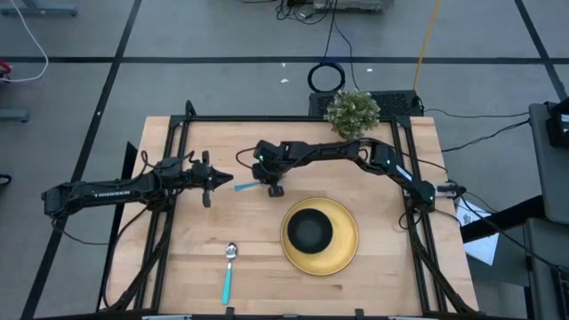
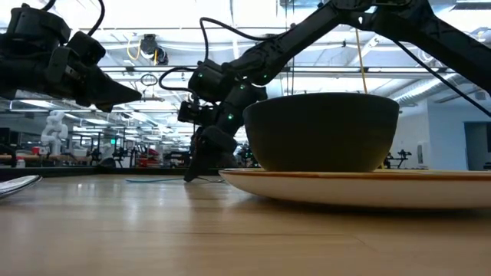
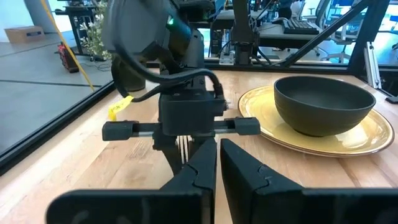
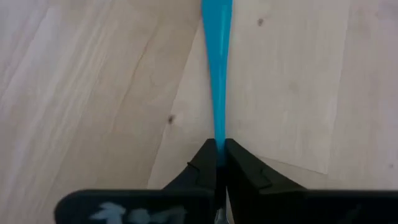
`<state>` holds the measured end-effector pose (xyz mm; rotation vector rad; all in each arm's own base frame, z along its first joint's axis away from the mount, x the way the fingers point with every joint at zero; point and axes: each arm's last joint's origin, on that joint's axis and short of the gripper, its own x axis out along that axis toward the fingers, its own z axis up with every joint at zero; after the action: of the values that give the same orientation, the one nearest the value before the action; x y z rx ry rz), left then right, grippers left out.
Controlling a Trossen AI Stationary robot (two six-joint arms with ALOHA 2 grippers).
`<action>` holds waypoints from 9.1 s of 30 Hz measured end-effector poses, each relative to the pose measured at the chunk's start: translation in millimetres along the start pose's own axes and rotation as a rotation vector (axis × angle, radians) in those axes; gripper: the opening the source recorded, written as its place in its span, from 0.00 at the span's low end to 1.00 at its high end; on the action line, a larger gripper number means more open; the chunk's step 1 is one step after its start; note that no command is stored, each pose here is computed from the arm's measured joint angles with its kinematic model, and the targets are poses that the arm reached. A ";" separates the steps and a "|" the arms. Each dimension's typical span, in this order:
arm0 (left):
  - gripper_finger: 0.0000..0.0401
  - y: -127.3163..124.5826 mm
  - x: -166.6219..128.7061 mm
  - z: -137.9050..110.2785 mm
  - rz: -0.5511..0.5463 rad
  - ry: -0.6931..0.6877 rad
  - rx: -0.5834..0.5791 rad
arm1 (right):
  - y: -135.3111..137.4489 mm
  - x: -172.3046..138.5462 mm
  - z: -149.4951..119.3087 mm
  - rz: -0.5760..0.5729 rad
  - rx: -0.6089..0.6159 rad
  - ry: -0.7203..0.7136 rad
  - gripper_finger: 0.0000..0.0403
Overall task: Set table place
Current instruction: Put the blue fork on the yellow plate to the right of the black bowl
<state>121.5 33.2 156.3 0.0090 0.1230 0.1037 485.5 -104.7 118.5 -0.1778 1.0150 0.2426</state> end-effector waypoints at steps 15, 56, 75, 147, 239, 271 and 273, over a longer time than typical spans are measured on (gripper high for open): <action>0.07 -0.1 0.0 -1.3 0.000 0.014 -0.040 | 7.8 -50.5 13.5 0.013 -0.071 0.017 0.00; 0.07 0.0 0.0 -1.0 0.000 0.010 -0.047 | 18.8 -144.6 31.6 -0.017 -0.021 -0.049 0.00; 0.07 0.0 0.0 -0.9 0.000 0.010 -0.065 | 35.8 -198.0 23.1 0.017 -0.007 0.027 0.01; 0.07 2.0 -0.1 3.4 0.063 -0.036 -0.110 | 179.5 -266.5 -131.0 0.218 -0.456 -0.075 0.00; 0.07 1.9 -0.1 -2.3 0.073 0.020 -0.146 | 218.6 -140.4 -103.6 0.467 -0.856 -0.079 0.00; 0.07 1.9 -0.1 -2.2 0.074 0.018 -0.146 | 217.1 -126.0 -116.0 0.447 -0.860 -0.110 0.00; 0.07 1.9 -0.1 -2.2 0.074 0.018 -0.145 | 216.5 -126.0 -116.2 0.448 -0.835 -0.103 0.00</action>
<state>121.0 35.1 154.1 -0.1327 0.1331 0.1863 266.0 58.0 158.8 -0.6874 0.7899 1.0729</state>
